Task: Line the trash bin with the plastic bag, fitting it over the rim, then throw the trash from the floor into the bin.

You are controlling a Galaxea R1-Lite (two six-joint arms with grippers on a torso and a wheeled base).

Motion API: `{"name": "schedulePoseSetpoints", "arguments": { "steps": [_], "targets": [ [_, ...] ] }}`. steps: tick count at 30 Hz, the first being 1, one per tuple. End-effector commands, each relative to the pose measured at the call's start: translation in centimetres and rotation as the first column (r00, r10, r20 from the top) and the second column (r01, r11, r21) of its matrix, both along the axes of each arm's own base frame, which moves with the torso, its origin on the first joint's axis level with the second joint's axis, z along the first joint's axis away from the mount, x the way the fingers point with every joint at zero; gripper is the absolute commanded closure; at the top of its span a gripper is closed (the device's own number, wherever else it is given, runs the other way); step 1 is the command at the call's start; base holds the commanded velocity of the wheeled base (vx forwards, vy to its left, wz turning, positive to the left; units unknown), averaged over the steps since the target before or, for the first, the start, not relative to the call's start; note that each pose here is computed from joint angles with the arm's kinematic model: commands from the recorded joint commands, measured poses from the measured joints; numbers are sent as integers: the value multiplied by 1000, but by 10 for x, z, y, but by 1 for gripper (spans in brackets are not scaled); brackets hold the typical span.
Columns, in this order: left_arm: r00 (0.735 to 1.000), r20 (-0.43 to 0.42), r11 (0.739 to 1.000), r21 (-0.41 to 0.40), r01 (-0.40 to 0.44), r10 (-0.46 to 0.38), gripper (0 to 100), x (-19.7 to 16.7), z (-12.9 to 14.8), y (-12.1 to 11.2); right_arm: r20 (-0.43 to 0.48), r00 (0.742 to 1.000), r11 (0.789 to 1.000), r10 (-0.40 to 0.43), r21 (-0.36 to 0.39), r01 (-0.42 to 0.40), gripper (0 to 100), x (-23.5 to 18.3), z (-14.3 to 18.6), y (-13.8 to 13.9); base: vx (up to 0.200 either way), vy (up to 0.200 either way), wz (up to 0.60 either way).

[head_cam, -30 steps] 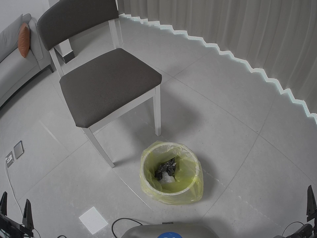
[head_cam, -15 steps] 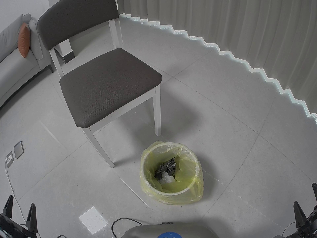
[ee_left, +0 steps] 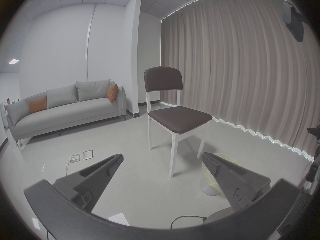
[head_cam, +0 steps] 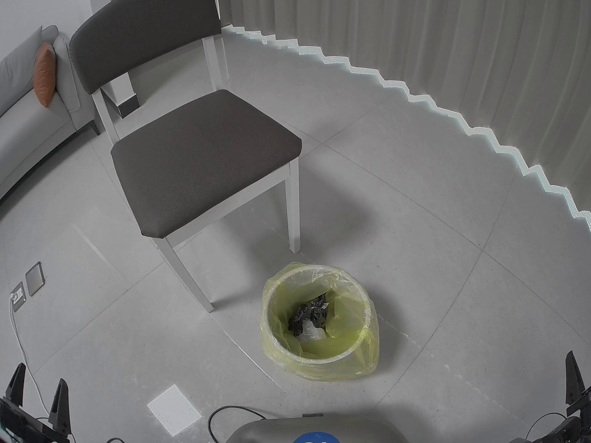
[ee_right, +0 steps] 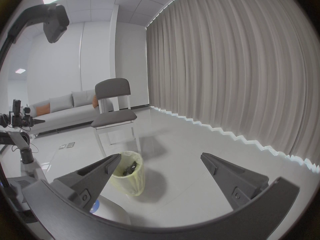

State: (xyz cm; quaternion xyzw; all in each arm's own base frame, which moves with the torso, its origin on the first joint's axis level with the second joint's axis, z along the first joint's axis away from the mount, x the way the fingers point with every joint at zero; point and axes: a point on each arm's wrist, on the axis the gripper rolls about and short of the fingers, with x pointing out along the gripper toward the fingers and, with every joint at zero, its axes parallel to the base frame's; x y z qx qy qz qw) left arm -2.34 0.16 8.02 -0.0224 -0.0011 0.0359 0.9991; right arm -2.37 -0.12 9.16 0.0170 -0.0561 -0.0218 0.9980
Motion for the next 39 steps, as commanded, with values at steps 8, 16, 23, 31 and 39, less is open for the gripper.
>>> {"name": "schedulePoseSetpoints", "arguments": {
  "steps": [8, 16, 23, 31, 39],
  "targets": [
    [1000, 12, 1000, -3, 0, 0, 0, -1, 0, 0, -133, 990, 998, 46, -46, -52, 0, 1, -16, 1, 0, 0, 0],
    [1000, 12, 1000, -6, 3, -3, 0, -1, -1, 0, -129, 991, 999, 28, -17, -30, 0, 1, -16, 1, 0, 0, 0],
    [1000, 9, 1000, 10, 9, -9, 0, -1, 0, 0, -126, 992, 1000, 11, 5, -10, 0, 1, -16, 0, 0, 0, 0],
    [992, -15, 990, 65, 129, -128, 0, 0, -4, -3, -123, 992, 1000, 10, 10, -8, 0, 1, -16, 0, 0, 0, 0],
    [992, -8, 990, 61, 124, -124, 0, 0, -4, -3, -115, 993, 1000, 7, 24, -4, 0, 1, -16, 0, 0, 0, 0]
  ]
}}
